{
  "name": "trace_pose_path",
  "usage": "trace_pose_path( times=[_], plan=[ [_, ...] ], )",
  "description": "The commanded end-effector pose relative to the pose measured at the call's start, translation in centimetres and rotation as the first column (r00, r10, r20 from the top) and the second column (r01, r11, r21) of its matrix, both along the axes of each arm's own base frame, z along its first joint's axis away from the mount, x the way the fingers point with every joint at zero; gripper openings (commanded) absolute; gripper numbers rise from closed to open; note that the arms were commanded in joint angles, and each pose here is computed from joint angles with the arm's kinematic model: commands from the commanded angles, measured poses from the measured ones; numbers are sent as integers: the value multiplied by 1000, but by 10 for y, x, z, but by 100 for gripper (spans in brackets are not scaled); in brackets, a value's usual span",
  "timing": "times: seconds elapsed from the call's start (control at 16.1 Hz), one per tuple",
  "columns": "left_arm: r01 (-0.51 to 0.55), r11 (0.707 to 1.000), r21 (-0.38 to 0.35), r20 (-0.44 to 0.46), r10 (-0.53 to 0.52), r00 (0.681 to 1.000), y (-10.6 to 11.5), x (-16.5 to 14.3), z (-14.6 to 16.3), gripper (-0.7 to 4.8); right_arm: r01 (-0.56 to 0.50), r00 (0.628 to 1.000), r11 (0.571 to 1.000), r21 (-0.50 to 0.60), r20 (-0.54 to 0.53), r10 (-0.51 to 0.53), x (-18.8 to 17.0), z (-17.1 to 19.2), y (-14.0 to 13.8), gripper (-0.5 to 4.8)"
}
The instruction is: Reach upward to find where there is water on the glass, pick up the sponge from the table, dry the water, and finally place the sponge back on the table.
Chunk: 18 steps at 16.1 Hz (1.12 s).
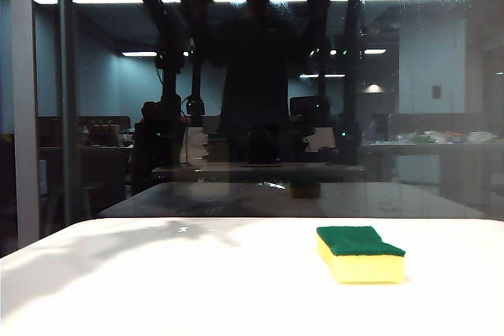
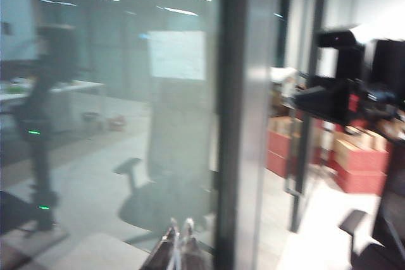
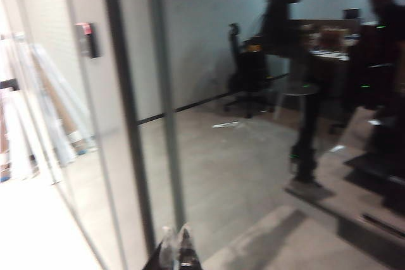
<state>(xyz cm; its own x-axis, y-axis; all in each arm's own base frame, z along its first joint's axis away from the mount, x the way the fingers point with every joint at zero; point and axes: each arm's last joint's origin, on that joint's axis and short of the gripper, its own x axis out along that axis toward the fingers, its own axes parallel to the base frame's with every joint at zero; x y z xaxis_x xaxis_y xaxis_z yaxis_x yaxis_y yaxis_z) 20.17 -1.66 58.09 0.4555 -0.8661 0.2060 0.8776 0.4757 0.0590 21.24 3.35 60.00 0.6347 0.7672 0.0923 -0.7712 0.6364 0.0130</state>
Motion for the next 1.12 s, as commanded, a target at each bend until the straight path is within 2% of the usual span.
trace_pose_path(
  times=[0.06,0.31,0.43,0.56,0.62,0.74,0.81,0.87,0.93,0.99,1.12],
  plan=[
    [-93,995,-47,22,95,995,1,-2,4,-6,94,995,995,19,29,-95,-3,4,-2,-2],
    [-274,952,-134,18,279,960,5,2,6,-6,283,958,958,50,21,-285,0,5,-6,-2],
    [-400,905,-146,64,412,909,8,5,6,-6,399,916,915,68,14,-400,2,5,-10,-2],
    [-593,788,-164,61,608,792,14,9,4,-6,544,837,835,84,14,-547,4,6,-14,-2],
    [-643,748,-165,50,657,752,15,10,3,-6,586,808,805,92,10,-589,4,6,-16,-2],
    [-768,625,-142,15,777,629,20,14,-2,-6,692,718,716,95,22,-696,5,7,-19,-2],
    [-800,587,-127,9,807,590,21,14,-3,-6,730,677,677,92,32,-735,5,7,-21,-2],
    [-821,561,-107,8,826,564,22,15,-5,-6,783,614,616,86,45,-788,5,8,-23,-2],
    [-821,561,-105,6,826,564,22,15,-5,-6,811,576,578,93,43,-816,4,8,-25,-2],
    [-821,561,-105,7,826,564,22,15,-5,-6,826,554,555,97,39,-831,4,8,-25,-2],
    [-821,562,-105,6,826,564,22,15,-5,-5,827,553,554,94,37,-832,5,8,-25,-2]
  ],
)
